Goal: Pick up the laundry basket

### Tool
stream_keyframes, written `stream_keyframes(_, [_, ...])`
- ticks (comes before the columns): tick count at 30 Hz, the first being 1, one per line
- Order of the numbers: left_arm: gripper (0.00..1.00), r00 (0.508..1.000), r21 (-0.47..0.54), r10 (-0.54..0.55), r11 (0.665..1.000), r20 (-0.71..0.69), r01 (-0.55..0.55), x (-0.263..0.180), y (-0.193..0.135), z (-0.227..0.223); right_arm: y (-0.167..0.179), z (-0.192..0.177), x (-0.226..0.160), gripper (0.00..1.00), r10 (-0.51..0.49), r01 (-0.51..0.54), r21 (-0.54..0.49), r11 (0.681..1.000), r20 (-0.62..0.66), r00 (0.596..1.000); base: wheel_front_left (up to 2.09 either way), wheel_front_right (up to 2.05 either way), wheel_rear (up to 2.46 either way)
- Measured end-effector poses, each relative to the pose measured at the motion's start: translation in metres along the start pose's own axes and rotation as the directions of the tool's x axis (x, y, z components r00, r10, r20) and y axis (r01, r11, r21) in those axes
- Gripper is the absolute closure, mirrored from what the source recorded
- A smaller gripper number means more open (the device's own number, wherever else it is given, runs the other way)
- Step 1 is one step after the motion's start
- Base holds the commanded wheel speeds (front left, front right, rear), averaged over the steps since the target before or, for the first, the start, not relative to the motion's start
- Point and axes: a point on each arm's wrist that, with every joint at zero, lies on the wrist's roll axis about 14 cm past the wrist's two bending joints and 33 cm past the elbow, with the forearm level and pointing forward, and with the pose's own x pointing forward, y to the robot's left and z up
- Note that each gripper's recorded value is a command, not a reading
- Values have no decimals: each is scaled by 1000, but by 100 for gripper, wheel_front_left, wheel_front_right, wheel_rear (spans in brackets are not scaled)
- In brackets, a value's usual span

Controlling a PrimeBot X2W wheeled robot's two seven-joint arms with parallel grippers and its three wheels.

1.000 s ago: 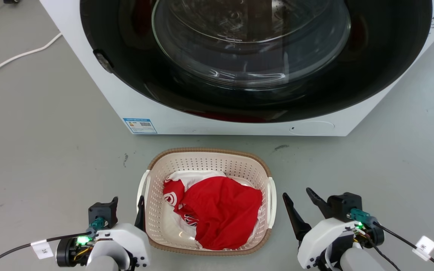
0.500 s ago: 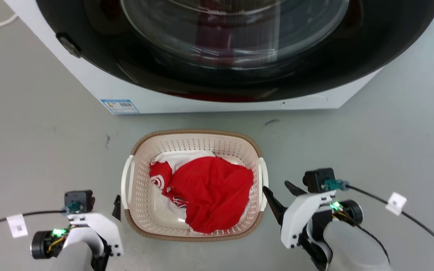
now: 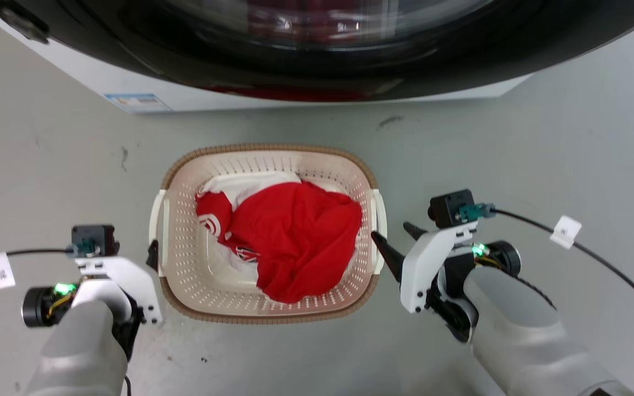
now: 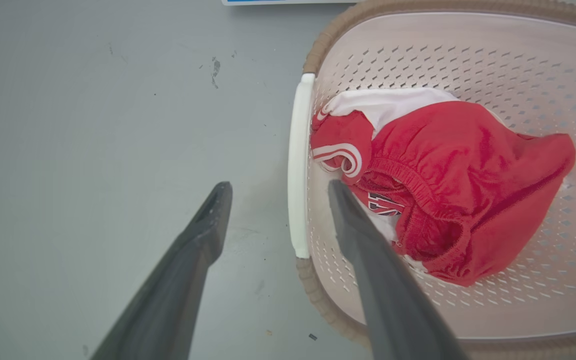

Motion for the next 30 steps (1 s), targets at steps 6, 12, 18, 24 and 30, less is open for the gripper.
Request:
stream_keyframes(6, [0, 999, 14, -7, 1000, -39, 8, 22, 0, -1, -10, -4, 20, 0, -3, 3, -6, 1000, -55, 998, 0, 0, 0])
stream_keyframes(12, [0, 997, 30, -6, 1000, -74, 9, 42, 3, -5, -13, -8, 38, 0, 10, -11, -13, 1000, -97, 995, 0, 0, 0])
stream_keyframes(18, [0, 993, 53, -10, 998, -113, 16, 59, 6, -11, -20, -19, 53, 0, 11, -12, -6, 1000, -146, 989, 0, 0, 0])
stream_keyframes(24, [0, 990, 71, -8, 997, -142, 18, 74, 9, -17, -27, -31, 67, 0, 8, -11, -11, 1000, -187, 982, 0, 0, 0])
stream_keyframes(30, [0, 989, 83, 3, 997, -148, 10, 86, 17, -18, -27, -40, 80, 0, 23, -24, -5, 1000, -208, 978, 0, 0, 0])
